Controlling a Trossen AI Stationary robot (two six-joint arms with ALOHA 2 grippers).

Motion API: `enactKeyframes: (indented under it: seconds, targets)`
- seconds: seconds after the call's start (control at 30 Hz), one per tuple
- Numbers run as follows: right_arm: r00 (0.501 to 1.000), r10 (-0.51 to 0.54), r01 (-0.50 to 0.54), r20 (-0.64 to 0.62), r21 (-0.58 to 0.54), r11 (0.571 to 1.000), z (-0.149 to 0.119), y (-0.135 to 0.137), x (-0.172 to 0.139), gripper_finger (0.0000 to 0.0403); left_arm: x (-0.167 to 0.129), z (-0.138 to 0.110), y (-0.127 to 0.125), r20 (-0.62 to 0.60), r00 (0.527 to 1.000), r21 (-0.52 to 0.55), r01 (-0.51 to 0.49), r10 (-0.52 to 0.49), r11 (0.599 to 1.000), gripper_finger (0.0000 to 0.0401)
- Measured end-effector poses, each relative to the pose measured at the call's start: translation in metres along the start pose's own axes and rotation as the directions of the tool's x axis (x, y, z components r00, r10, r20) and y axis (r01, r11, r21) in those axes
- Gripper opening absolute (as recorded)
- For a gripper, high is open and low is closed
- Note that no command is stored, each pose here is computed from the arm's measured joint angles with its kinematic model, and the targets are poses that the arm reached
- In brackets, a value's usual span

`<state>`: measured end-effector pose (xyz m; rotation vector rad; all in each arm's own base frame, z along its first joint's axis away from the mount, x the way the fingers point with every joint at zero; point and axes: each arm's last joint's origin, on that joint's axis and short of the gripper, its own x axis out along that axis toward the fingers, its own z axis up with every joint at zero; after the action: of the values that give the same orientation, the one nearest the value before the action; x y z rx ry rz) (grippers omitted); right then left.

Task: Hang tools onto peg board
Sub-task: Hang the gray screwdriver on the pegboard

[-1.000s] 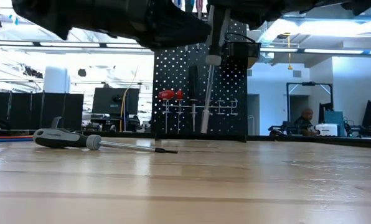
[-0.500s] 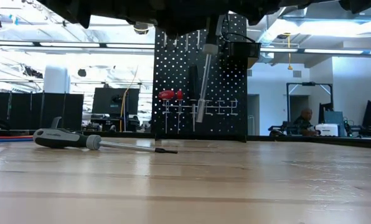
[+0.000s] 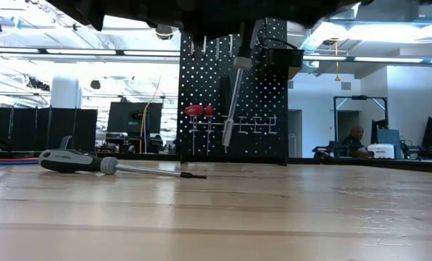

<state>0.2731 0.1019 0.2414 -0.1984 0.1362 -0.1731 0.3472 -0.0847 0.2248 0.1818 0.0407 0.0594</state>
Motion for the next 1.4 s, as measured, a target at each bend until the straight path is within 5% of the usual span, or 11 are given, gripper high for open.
enactKeyframes:
  seconds: [0.17,0.4,0.6,0.9,1.4]
  targets:
    - [0.973,-0.232,0.232,0.002,-0.029,0.972,0.029,-0.003,-0.054,0.0294,0.000,0.001,0.005,0.001,0.994,0.075,-0.112,0.113,0.991,0.0117]
    - [0.975,-0.221,0.221,-0.007,0.002,0.975,0.001,0.022,-0.097,0.0290,0.004,0.022,0.047,0.243,0.935,0.151,-0.300,0.259,0.942,0.0117]
    - [0.949,-0.313,0.312,-0.044,-0.016,0.950,-0.038,0.038,-0.099,0.0289,0.011,0.027,0.105,0.302,0.866,0.107,-0.447,0.399,0.888,0.0117]
    - [0.942,-0.334,0.333,-0.020,-0.047,0.942,-0.033,0.040,-0.095,0.0290,0.016,0.036,0.157,0.326,0.814,0.083,-0.531,0.481,0.843,0.0117]
    - [0.946,-0.324,0.323,-0.013,-0.050,0.945,-0.031,0.042,-0.097,0.0290,0.060,0.004,0.179,0.274,0.750,0.087,-0.643,0.602,0.761,0.0117]
